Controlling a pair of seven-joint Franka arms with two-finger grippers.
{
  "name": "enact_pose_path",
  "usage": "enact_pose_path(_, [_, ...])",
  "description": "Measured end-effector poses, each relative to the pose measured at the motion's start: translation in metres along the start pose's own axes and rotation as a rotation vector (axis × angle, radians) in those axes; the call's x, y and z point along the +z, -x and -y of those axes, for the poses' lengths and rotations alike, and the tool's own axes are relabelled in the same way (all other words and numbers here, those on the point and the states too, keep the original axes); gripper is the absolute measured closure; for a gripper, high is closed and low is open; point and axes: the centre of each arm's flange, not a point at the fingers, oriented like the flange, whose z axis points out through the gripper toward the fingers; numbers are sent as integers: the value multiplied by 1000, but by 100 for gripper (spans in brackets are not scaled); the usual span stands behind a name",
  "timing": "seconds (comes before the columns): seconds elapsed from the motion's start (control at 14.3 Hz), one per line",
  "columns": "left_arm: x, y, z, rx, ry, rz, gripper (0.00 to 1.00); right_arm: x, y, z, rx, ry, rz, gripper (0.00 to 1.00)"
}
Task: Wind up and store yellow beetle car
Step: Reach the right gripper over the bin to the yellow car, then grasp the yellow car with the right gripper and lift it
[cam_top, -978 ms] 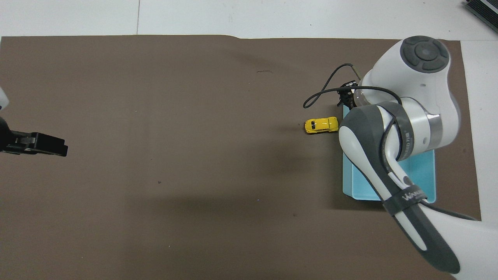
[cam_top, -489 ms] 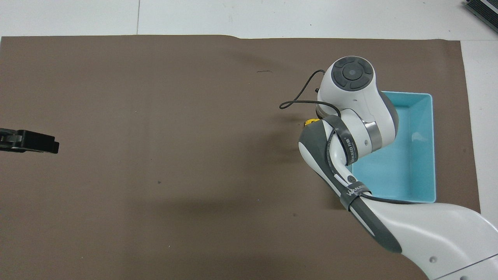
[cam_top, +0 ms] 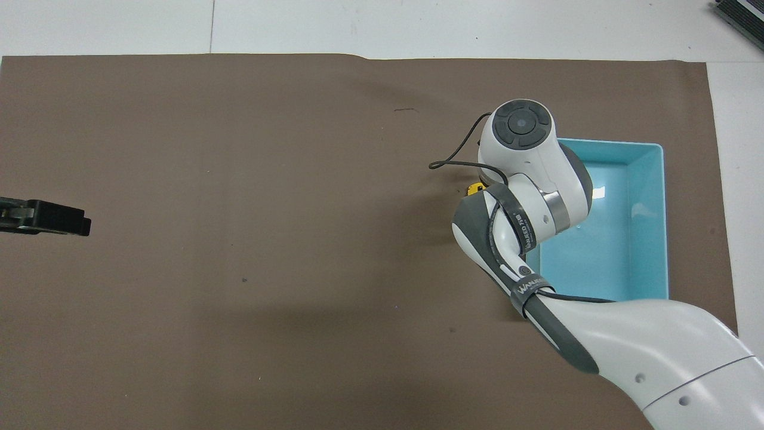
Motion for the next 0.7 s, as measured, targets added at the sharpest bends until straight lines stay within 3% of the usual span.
enact_pose_path(0.28, [0,1,0,0,0,5,0,19,1,-8,-24,-3,-16,0])
enact_pose_path(0.35, [0,1,0,-1,0,5,0,25,1,-11,-43,-11,-33,7])
enact_pose_path(0.56, [0,1,2,-3,1,6,0,24,2,-12,-66,-36,-49,44])
enact_pose_path(0.63, [0,1,2,-4,1,6,0,23,3,-13,-76,-36,-63,50])
enact_pose_path(0.7, [1,1,2,-4,1,6,0,23,4,-13,-87,-37,-75,50])
